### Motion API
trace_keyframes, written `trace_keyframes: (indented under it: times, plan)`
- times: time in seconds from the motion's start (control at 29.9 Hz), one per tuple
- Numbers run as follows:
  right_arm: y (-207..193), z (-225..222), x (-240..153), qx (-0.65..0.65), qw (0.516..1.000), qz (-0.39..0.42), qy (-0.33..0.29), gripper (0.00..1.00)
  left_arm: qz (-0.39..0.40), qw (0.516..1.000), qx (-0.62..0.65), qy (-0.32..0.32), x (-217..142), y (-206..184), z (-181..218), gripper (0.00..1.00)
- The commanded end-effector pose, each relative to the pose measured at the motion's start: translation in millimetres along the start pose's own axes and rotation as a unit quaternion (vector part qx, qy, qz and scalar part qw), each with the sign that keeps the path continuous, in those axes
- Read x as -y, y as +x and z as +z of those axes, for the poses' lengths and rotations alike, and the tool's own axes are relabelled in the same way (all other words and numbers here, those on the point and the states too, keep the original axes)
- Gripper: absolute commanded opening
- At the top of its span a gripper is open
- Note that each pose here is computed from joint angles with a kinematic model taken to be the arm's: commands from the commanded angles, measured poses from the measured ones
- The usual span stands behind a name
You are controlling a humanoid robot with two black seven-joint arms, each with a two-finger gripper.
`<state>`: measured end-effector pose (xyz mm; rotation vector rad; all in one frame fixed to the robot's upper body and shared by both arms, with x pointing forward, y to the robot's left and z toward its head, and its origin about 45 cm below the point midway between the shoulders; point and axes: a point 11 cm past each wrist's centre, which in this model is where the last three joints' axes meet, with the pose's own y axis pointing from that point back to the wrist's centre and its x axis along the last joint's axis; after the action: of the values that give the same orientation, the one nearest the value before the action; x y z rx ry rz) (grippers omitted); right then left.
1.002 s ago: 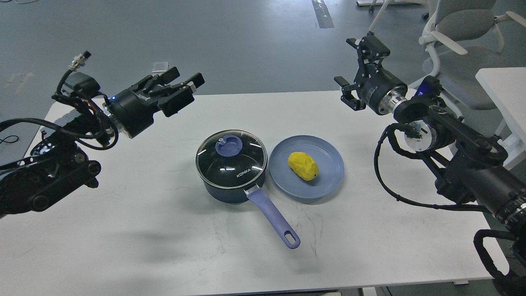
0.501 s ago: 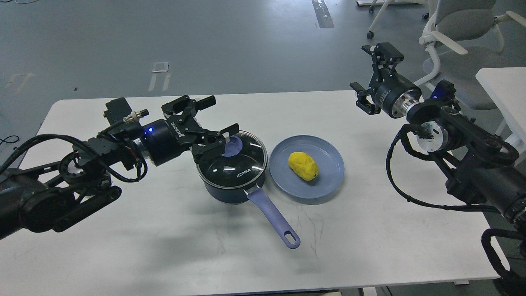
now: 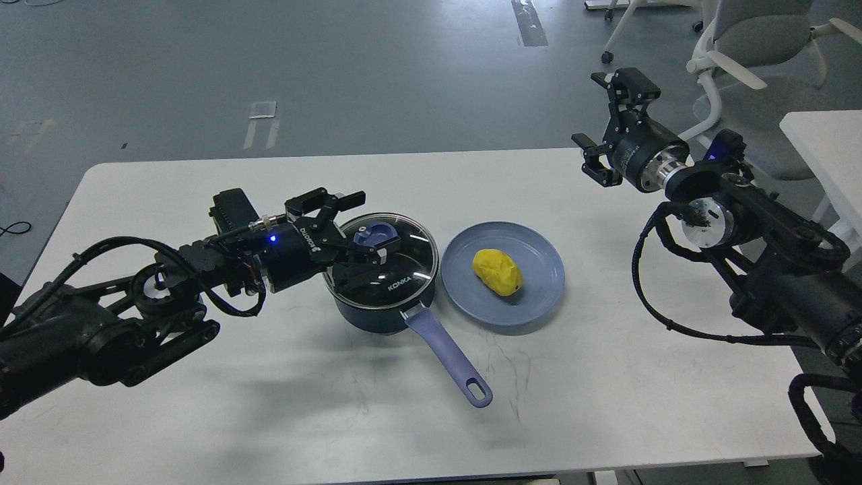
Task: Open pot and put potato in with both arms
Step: 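Move the left gripper down onto the blue knob of the glass lid, then close the left gripper on the lid knob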
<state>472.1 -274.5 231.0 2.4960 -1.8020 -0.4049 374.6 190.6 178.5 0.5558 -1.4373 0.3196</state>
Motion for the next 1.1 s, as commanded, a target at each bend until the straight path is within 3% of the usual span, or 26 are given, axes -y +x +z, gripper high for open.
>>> trace_keyframes:
  times: [0.0, 1.07]
  plan:
    - [0.2, -0.3, 0.1, -0.001, 1.000, 0.000, 0.000, 1.00, -0.007, 1.000, 0.001, -0.005, 0.0, -5.1, 3.3, 0.98]
    - [11.0, -2.2, -4.7, -0.007, 1.000, 0.010, -0.001, 1.00, -0.010, 1.000, 0.015, -0.002, 3.9, -24.1, 3.9, 0.96]
